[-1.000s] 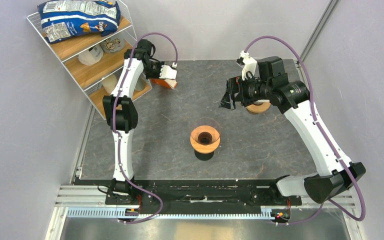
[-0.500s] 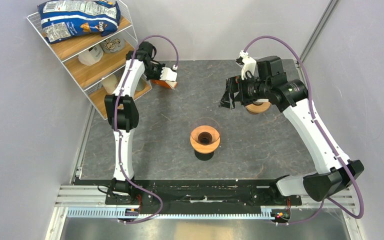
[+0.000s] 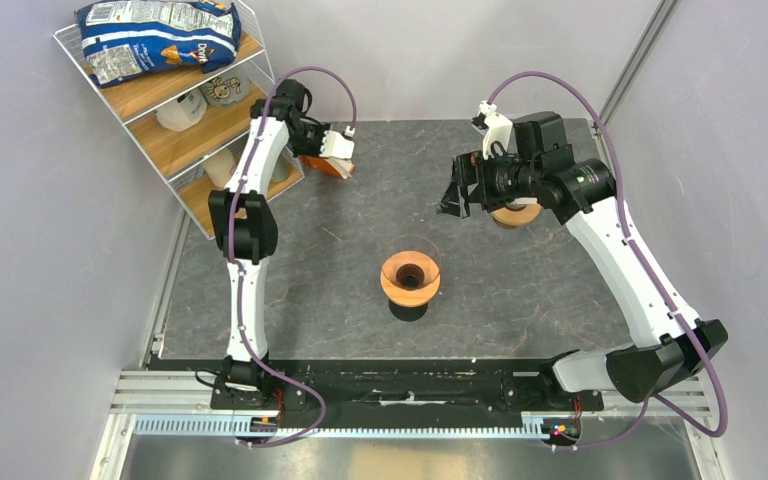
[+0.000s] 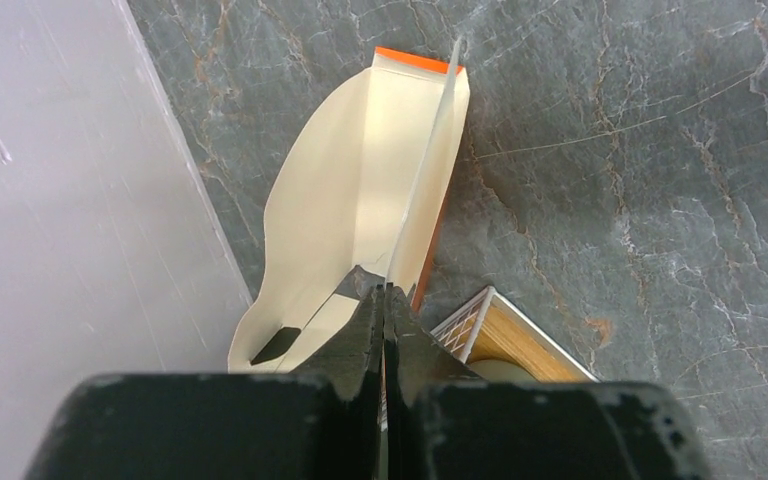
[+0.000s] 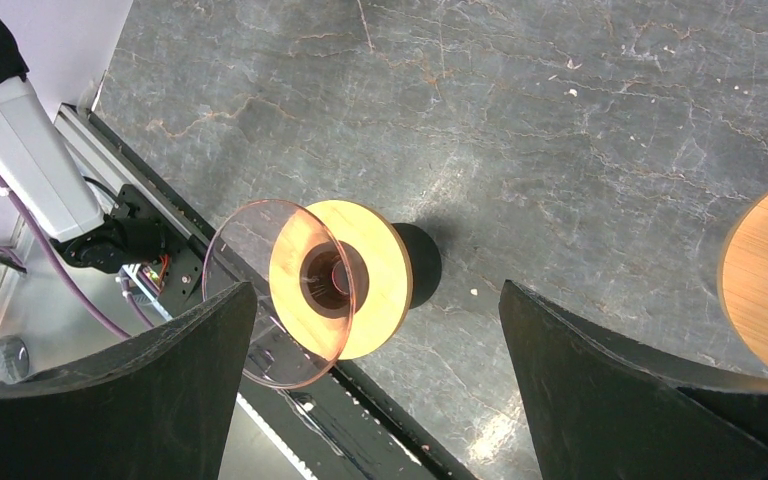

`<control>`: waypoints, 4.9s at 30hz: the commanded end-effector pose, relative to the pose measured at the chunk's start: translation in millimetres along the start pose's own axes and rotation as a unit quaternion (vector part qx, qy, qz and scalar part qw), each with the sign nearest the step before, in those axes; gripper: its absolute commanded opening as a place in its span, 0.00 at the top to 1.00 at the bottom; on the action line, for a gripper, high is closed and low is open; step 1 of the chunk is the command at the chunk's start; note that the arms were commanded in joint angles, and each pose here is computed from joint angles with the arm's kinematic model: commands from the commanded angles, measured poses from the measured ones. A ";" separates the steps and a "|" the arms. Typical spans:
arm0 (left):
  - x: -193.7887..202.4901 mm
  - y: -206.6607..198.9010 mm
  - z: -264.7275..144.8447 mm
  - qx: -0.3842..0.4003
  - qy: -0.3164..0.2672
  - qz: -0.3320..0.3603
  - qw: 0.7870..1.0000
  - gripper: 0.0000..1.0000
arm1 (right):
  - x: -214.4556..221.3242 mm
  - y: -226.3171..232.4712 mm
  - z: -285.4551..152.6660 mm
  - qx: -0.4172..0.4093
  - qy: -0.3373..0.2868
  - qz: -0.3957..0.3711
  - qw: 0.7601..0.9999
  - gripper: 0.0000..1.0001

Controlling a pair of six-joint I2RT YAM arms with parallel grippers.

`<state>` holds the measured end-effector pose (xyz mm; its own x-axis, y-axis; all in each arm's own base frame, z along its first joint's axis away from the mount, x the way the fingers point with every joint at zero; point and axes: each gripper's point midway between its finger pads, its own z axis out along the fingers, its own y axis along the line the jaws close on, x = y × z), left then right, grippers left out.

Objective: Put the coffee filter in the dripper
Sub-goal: Pick up the coffee filter from the coffee filter holder, then adjust the coffee filter.

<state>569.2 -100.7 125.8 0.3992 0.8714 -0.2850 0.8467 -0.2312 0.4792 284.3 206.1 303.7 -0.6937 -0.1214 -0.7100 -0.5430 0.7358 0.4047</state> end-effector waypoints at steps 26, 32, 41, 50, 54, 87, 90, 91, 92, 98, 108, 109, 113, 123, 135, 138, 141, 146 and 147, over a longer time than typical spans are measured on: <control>-232.0 -14.6 -260.9 -0.200 -0.259 0.256 0.910 0.98 | -94.1 33.4 -43.6 -0.031 -0.181 -0.154 0.971 0.01; -281.1 -86.7 -283.1 -0.232 -0.300 0.419 0.825 0.98 | -86.3 61.0 -54.4 -0.102 -0.192 -0.234 0.948 0.01; -348.5 -143.6 -301.3 -0.265 -0.351 0.545 0.714 0.98 | -61.2 100.3 -53.8 -0.247 -0.129 -0.248 0.928 0.01; -389.1 -168.6 -337.4 -0.314 -0.398 0.585 0.633 0.98 | -49.2 137.1 -51.7 -0.356 -0.089 -0.165 0.916 0.01; -402.6 -184.6 -346.8 -0.322 -0.422 0.595 0.603 0.98 | -30.0 154.5 -58.2 -0.408 -0.056 -0.162 0.897 0.01; -398.2 -182.6 -325.8 -0.321 -0.355 0.585 0.655 0.19 | 25.5 185.3 -56.7 -0.455 0.003 -0.188 0.871 1.00; -379.4 -169.2 -330.3 -0.336 -0.305 0.524 0.721 0.12 | 15.0 175.6 -57.8 -0.414 -0.032 -0.212 0.884 1.00; -371.2 -163.5 -332.4 -0.341 -0.291 0.488 0.749 0.11 | 12.1 171.1 -57.9 -0.395 -0.044 -0.220 0.891 1.00; -360.5 -154.8 -332.1 -0.347 -0.272 0.445 0.779 0.11 | 9.8 167.0 -57.0 -0.378 -0.058 -0.237 0.893 1.00; -297.0 -94.5 -352.2 -0.346 -0.232 -0.001 0.909 0.09 | -32.5 140.7 -54.8 -0.238 -0.192 -0.305 0.902 1.00; -387.9 -134.8 -403.4 0.121 -0.511 -0.311 0.792 0.19 | -63.4 132.9 -57.6 -0.177 -0.244 -0.341 0.891 1.00; -390.4 -133.7 -404.9 0.127 -0.521 -0.313 0.784 0.19 | -64.7 132.8 -57.3 -0.174 -0.245 -0.343 0.890 1.00; -392.6 -137.9 -388.9 0.134 -0.525 -0.338 0.769 0.20 | -68.2 134.2 -59.9 -0.168 -0.253 -0.353 0.885 1.00; -408.0 -131.2 -335.3 0.071 -0.481 -0.344 0.803 0.27 | -59.5 159.6 -67.4 -0.212 -0.260 -0.375 0.864 1.00; -412.5 -146.5 -333.7 0.064 -0.508 -0.274 0.814 0.98 | -50.7 156.8 -77.0 -0.200 -0.251 -0.359 0.876 0.85; -411.7 -148.6 -334.8 0.057 -0.509 -0.263 0.817 0.98 | -46.6 157.8 -80.2 -0.205 -0.255 -0.349 0.878 0.61; -413.4 -150.2 -341.8 0.049 -0.519 -0.244 0.818 0.98 | -38.8 153.9 -78.1 -0.203 -0.234 -0.345 0.886 0.20; -411.8 -166.9 -345.8 0.060 -0.515 -0.192 0.834 0.98 | -16.8 154.3 -75.9 -0.227 -0.168 -0.337 0.898 0.16; -412.0 -170.7 -345.2 0.067 -0.512 -0.184 0.836 0.98 | -14.0 157.1 -74.7 -0.239 -0.160 -0.330 0.899 0.17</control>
<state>157.5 -277.5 440.8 0.0021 0.0923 -0.9957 0.9990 -0.0449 -0.0021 188.3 273.3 424.5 0.0443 -0.1391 -0.9893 -0.9640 0.2540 -0.0789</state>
